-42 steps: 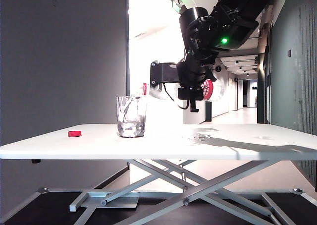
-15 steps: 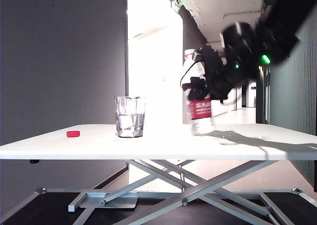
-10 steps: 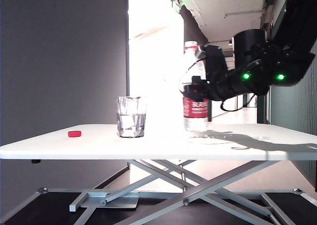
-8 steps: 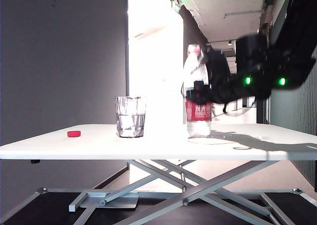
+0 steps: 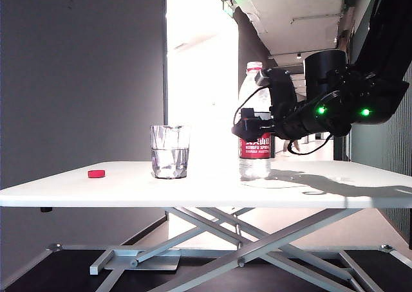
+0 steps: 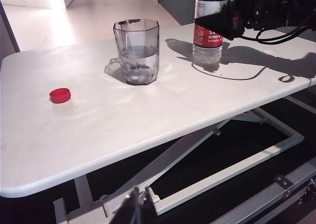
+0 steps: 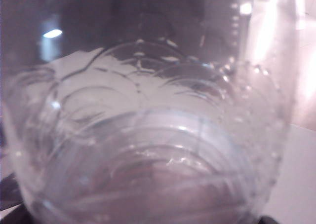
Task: Pick up the mineral water bottle on the table and pour water into the mug until it's half full.
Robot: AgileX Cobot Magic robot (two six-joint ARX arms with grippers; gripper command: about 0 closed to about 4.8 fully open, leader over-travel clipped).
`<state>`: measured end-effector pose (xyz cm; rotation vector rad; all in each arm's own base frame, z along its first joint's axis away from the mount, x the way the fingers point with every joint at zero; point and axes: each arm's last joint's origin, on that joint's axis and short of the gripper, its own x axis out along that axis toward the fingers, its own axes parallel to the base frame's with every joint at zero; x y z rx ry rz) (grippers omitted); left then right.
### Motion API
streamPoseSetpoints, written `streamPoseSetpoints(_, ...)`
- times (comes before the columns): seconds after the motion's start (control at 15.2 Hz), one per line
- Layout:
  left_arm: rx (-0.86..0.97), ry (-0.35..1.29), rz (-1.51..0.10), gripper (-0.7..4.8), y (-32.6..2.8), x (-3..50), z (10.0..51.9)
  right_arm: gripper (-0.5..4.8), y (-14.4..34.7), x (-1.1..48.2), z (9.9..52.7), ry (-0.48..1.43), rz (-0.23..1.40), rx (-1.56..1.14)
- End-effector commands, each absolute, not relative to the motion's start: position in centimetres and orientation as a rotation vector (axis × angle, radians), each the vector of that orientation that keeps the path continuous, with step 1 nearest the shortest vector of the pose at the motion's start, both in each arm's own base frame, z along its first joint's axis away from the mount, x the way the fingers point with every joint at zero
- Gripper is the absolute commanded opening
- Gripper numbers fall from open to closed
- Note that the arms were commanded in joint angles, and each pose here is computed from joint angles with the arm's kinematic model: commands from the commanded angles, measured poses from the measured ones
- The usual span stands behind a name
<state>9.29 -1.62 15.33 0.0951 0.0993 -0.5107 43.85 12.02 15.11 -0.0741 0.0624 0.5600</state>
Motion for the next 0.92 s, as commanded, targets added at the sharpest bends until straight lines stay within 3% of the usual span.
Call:
streamPoseSetpoints(0.07,0.099,0.099,-0.516,-0.05,-1.6,9.3,15.3,4.79,12.1,43.5,16.1,0.041,0.594,-0.073)
streamPoseSetpoints(0.39,0.098,0.099,-0.516,-0.05,-1.6,9.3,15.4,4.79,9.6,39.6,18.6,0.082,0.548,-0.122)
streamPoseSetpoints(0.66,0.101,0.099,-0.511,-0.05,-1.6,9.3,15.4,4.79,7.0,33.4,20.0,0.108,0.481,-0.097)
streamPoseSetpoints(0.72,0.119,0.095,-0.5,-0.05,-1.6,9.3,15.4,4.06,6.6,31.5,20.3,0.113,0.463,-0.096)
streamPoseSetpoints(0.79,0.162,0.087,-0.421,-0.05,-1.4,9.4,15.4,0.39,5.9,27.6,20.9,0.095,0.463,-0.097)
streamPoseSetpoints(0.85,0.166,0.088,-0.384,-0.05,-1.3,9.5,15.4,-0.1,5.6,26.2,21.1,0.078,0.462,-0.097)
streamPoseSetpoints(0.92,0.165,0.092,-0.332,-0.05,-1.1,9.5,15.4,-0.09,5.1,23.4,21.3,0.042,0.451,-0.092)
